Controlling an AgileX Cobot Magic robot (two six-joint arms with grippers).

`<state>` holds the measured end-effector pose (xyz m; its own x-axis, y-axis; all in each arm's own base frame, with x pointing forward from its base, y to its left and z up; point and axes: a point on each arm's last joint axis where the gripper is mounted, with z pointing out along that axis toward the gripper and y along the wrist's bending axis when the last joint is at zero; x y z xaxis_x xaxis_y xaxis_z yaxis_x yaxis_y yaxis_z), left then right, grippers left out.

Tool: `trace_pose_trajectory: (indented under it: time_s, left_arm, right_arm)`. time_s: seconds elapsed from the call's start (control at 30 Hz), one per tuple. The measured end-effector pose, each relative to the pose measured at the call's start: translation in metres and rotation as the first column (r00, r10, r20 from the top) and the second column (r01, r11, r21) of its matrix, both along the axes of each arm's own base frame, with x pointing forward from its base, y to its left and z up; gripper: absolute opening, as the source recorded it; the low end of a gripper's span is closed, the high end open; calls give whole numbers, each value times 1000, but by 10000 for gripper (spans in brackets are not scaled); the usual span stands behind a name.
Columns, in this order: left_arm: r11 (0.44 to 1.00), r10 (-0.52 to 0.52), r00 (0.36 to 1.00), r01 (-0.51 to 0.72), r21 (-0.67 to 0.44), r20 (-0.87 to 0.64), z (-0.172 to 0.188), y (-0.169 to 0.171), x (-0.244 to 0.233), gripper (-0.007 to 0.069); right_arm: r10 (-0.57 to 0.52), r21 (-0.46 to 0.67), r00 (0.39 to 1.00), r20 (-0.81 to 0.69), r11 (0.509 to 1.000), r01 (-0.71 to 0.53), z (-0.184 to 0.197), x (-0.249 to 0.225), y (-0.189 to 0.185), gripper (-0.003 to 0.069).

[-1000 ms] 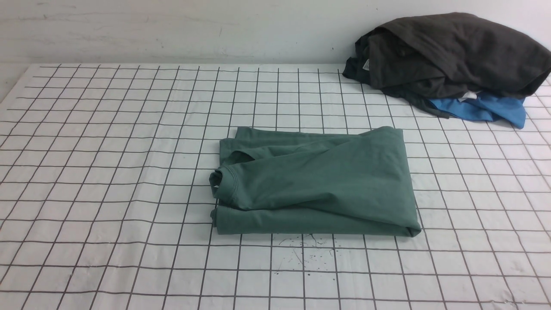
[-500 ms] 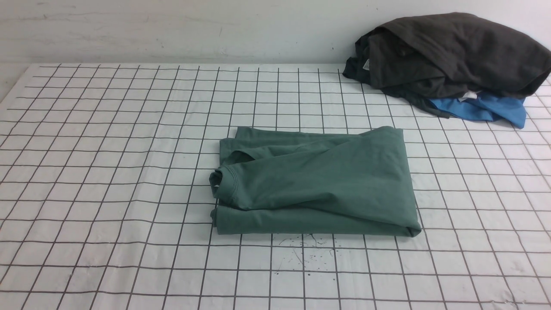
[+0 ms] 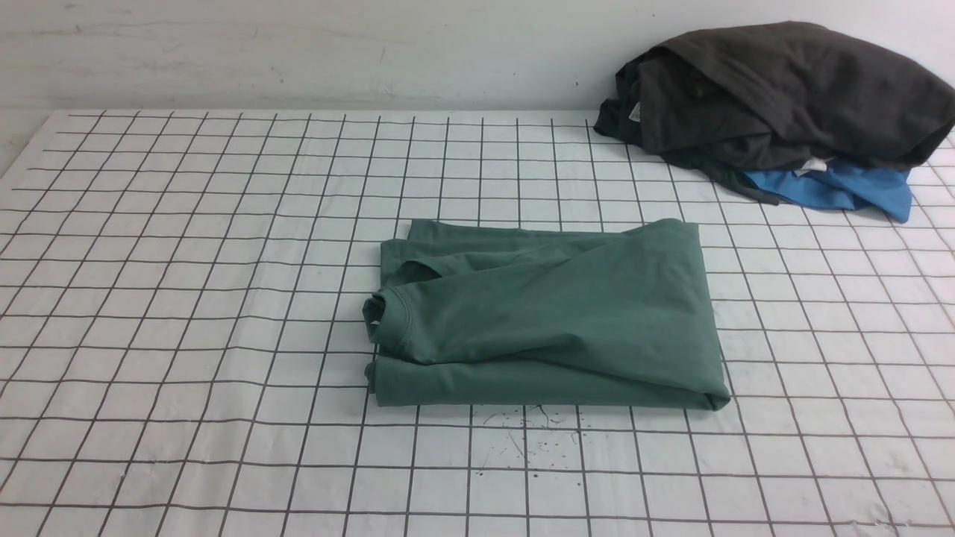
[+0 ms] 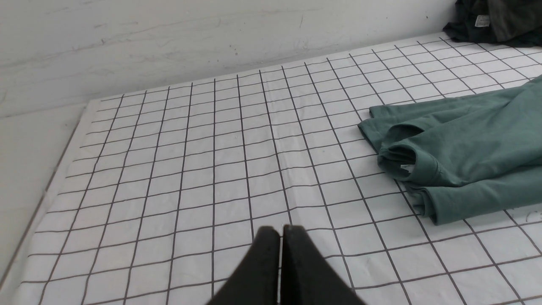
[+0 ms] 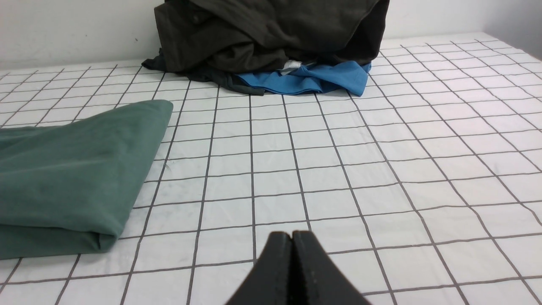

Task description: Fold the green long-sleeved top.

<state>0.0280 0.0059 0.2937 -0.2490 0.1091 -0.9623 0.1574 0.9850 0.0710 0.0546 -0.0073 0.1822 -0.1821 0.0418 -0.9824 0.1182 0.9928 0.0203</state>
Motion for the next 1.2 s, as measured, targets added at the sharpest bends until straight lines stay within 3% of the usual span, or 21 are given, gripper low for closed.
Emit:
trace_pose_trajectory:
  time_s: [0.8, 1.03, 1.2]
  left_arm:
    - [999, 13, 1000, -14, 42, 24, -3, 1, 3, -8]
    - [999, 15, 989, -21, 38, 146, -25, -4, 14, -8]
    - [992, 116, 958, -98, -80, 261, -51, -7, 19, -8]
  right_arm:
    - [0, 0, 1000, 0, 1000, 0, 0, 0, 0, -14]
    - [0, 0, 1000, 0, 1000, 0, 0, 0, 0, -14]
    - [0, 0, 1000, 0, 1000, 0, 0, 0, 0, -14]
